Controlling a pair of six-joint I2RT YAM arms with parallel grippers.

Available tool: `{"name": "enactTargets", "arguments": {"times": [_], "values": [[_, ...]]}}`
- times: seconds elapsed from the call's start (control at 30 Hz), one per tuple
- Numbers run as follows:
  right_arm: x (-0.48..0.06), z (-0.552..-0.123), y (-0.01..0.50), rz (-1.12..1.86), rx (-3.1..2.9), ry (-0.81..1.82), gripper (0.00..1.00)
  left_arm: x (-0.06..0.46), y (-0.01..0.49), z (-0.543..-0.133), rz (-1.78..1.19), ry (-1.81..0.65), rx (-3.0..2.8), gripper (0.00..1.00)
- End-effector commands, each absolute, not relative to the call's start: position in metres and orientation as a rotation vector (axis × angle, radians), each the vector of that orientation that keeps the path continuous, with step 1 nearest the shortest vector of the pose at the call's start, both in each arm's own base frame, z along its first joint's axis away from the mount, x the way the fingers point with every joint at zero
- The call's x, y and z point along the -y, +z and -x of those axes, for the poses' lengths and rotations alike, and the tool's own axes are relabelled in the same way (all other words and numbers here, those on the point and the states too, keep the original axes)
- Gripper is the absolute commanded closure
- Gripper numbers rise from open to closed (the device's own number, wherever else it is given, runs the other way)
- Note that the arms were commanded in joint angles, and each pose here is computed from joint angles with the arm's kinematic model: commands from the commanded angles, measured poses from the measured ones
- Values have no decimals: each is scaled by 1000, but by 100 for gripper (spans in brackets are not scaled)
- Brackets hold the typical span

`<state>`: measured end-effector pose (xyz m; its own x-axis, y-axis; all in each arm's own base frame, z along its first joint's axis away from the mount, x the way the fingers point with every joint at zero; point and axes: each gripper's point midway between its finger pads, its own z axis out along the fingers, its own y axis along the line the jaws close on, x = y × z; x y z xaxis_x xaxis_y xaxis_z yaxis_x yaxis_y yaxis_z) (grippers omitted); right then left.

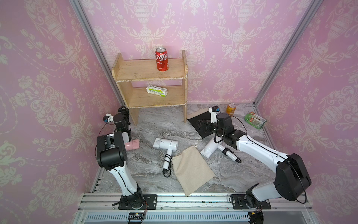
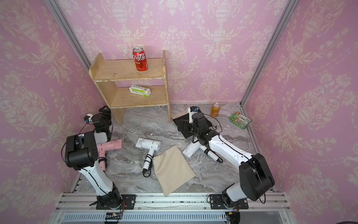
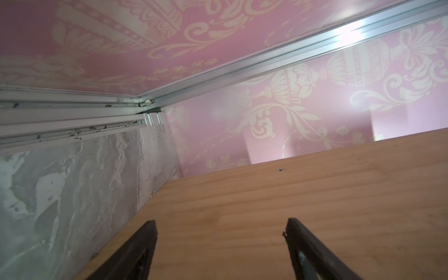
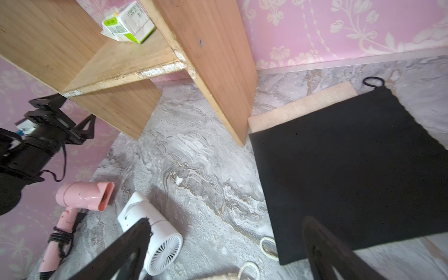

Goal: Pack away hair dryers
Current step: Adjust the distractor at the corner of the board, then adjust the hair dryer at the center of the board.

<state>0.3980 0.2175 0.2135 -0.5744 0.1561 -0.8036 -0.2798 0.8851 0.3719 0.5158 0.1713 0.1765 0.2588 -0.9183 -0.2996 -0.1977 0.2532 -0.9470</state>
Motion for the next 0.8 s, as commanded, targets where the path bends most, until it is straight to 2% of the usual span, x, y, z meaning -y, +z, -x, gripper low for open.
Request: {"name": "enactTargets", "arguments": {"times": [0.0, 0.2, 0.4, 0.53, 0.6, 0.77], "values": [[-182, -380, 195, 74, -2224, 373, 0, -125, 176, -509, 1089, -672, -1467, 14], [-136, -343, 168, 81, -2408, 185, 1, -90, 190, -477, 914, -451, -1742, 12], [-101, -312, 155, 75, -2511, 72, 0, -41, 204, -458, 681, -360, -1981, 9], [-91, -304, 142, 78, -2571, 38, 1, -3, 206, -453, 512, -307, -2110, 6], [-86, -300, 131, 80, -2620, 27, 0, 15, 209, -451, 415, -252, -2157, 1], [-80, -295, 108, 69, -2708, 31, 0, 56, 218, -439, 210, -258, -2203, 1]]}}
